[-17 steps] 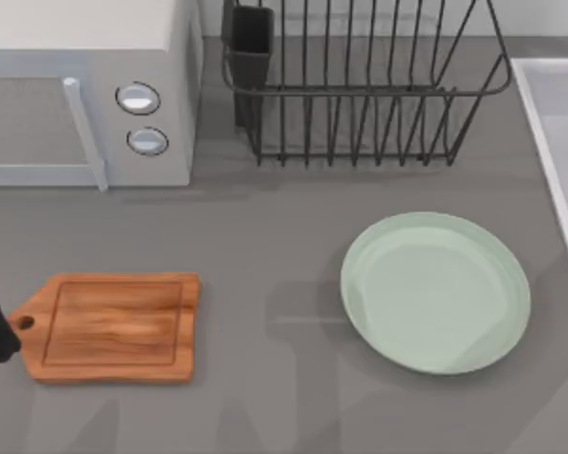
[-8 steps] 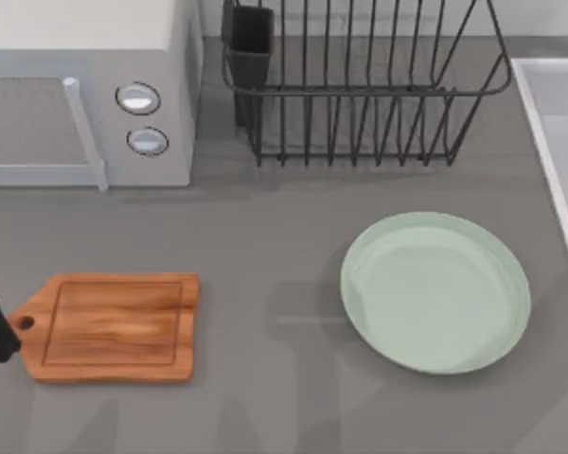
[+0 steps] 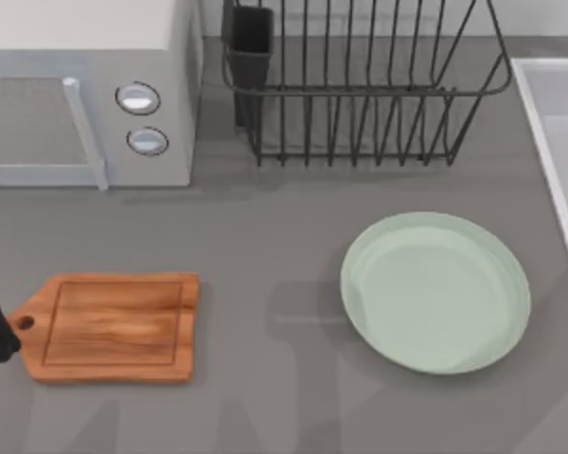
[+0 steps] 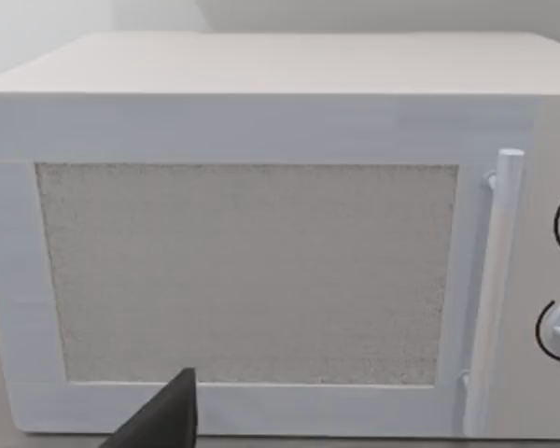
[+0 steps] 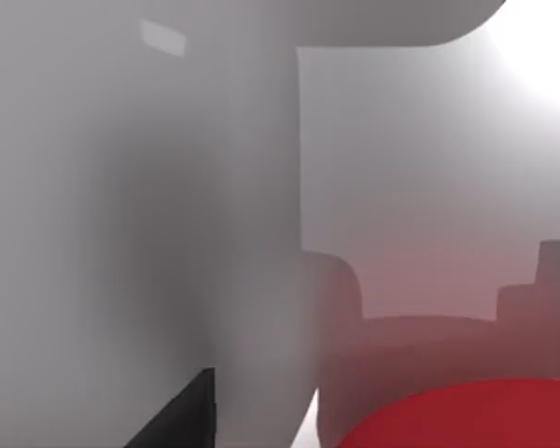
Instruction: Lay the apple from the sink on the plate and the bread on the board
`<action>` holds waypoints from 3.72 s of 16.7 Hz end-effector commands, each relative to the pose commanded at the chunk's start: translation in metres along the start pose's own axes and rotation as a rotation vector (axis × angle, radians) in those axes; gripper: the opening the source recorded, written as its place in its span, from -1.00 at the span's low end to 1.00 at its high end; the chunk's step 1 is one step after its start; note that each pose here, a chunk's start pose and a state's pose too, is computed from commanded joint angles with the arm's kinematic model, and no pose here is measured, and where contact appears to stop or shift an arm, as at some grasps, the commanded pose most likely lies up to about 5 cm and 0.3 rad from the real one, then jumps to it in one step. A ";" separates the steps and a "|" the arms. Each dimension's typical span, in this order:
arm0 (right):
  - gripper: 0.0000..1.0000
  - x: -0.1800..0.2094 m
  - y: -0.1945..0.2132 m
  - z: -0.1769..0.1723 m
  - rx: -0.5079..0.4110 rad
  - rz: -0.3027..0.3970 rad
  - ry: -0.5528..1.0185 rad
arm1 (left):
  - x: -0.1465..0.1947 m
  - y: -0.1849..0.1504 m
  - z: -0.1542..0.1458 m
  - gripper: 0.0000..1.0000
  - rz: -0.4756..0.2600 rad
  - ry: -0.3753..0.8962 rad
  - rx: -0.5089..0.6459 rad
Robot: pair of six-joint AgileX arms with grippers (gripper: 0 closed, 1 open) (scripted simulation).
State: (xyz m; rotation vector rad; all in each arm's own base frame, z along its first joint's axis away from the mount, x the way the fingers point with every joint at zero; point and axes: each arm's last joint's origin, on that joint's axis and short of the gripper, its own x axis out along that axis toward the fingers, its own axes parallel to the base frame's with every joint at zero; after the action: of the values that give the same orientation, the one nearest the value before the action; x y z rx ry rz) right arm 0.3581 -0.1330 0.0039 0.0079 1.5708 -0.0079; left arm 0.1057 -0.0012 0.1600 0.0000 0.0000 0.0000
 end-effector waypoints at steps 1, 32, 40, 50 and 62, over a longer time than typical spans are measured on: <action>-0.51 0.000 0.000 0.000 0.000 0.000 0.000 | 0.000 0.000 0.000 1.00 0.000 0.000 0.000; -1.00 -0.149 0.016 0.016 0.009 -0.013 -0.095 | 0.000 0.000 0.000 1.00 0.000 0.000 0.000; -1.00 -0.195 0.149 0.031 0.006 0.010 -0.096 | 0.000 0.000 0.000 1.00 0.000 0.000 0.000; -1.00 -0.225 0.306 -0.021 0.001 0.004 -0.007 | 0.000 0.000 0.000 1.00 0.000 0.000 0.000; -0.25 -0.226 0.316 -0.026 0.000 0.000 0.000 | 0.000 0.000 0.000 1.00 0.000 0.000 0.000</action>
State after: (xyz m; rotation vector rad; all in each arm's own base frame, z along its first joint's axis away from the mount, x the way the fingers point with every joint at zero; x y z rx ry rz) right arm 0.3347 0.1829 0.2300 0.0079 1.5708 -0.0079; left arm 0.1057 -0.0012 0.1600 0.0000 0.0000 0.0000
